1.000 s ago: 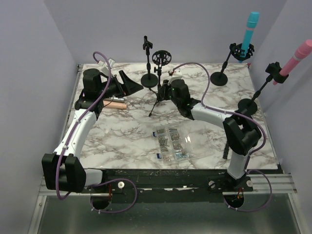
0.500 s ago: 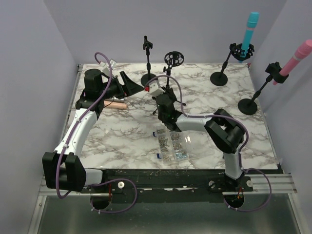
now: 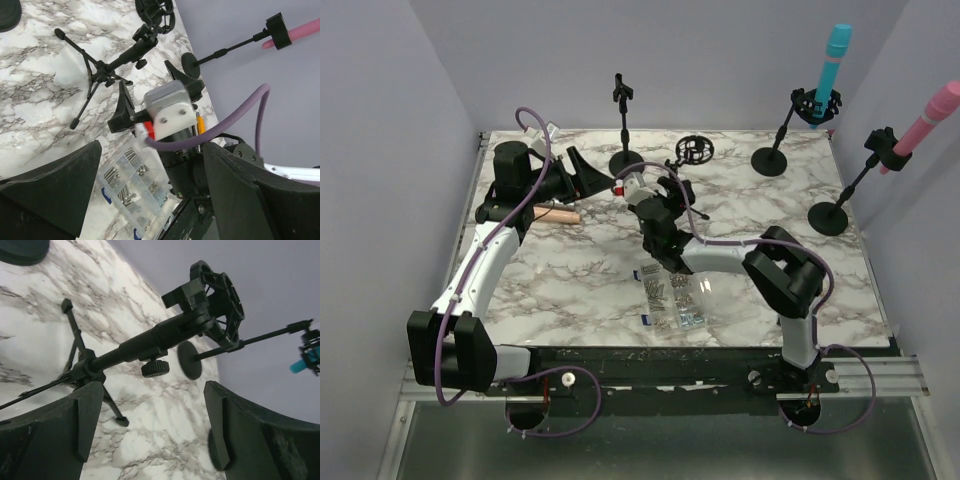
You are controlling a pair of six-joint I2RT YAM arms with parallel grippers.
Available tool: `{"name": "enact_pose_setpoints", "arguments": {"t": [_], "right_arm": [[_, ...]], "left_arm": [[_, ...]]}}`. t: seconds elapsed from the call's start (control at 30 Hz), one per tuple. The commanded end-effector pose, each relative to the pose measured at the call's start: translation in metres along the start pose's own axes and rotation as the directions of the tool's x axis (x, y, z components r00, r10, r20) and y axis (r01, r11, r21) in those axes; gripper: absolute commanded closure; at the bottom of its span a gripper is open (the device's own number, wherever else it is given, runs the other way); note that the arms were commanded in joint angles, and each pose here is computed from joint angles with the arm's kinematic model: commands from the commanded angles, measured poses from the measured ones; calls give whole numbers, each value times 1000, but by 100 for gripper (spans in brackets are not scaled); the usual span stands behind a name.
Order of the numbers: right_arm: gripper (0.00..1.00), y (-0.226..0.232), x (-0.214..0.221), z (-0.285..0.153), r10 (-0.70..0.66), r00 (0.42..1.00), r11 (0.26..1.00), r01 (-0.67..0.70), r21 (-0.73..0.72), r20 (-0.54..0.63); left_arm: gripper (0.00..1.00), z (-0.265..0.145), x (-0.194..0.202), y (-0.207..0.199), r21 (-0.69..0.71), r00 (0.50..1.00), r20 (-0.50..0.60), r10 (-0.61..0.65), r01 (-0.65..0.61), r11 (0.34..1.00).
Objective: Remove the microphone from the stand
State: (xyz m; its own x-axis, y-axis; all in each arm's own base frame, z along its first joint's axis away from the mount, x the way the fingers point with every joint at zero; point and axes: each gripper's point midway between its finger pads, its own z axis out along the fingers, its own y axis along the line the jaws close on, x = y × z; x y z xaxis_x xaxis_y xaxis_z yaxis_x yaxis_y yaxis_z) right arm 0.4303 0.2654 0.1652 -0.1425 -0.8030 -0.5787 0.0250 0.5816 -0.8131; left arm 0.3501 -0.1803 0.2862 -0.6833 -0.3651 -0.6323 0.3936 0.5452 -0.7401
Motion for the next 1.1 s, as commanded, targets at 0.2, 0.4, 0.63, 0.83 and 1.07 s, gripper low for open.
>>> {"name": "enact_pose_setpoints", "arguments": {"t": [0.2,0.4,0.63,0.83,1.07], "right_arm": [[3,-1,-12,-67,562,815,736,-569,-366,-136],[1,-6,-21,-88,760,580,450,-795,-407,-293],[6,32,6,-73,757,402,343,-916,-210,-516],[13,58,17,-36,760,362,359,-926,-117,-540],[28,88,35,14,756,368,397,-915,-69,-542]], "left_arm": [[17,2,-8,-6,13,999,16,32,-32,999],[17,1,-8,-6,11,999,18,32,-32,999],[17,0,-7,-8,17,999,16,35,-35,999],[17,0,-6,-10,21,999,14,36,-36,999],[17,-1,-7,-13,31,999,15,35,-36,999]]}}
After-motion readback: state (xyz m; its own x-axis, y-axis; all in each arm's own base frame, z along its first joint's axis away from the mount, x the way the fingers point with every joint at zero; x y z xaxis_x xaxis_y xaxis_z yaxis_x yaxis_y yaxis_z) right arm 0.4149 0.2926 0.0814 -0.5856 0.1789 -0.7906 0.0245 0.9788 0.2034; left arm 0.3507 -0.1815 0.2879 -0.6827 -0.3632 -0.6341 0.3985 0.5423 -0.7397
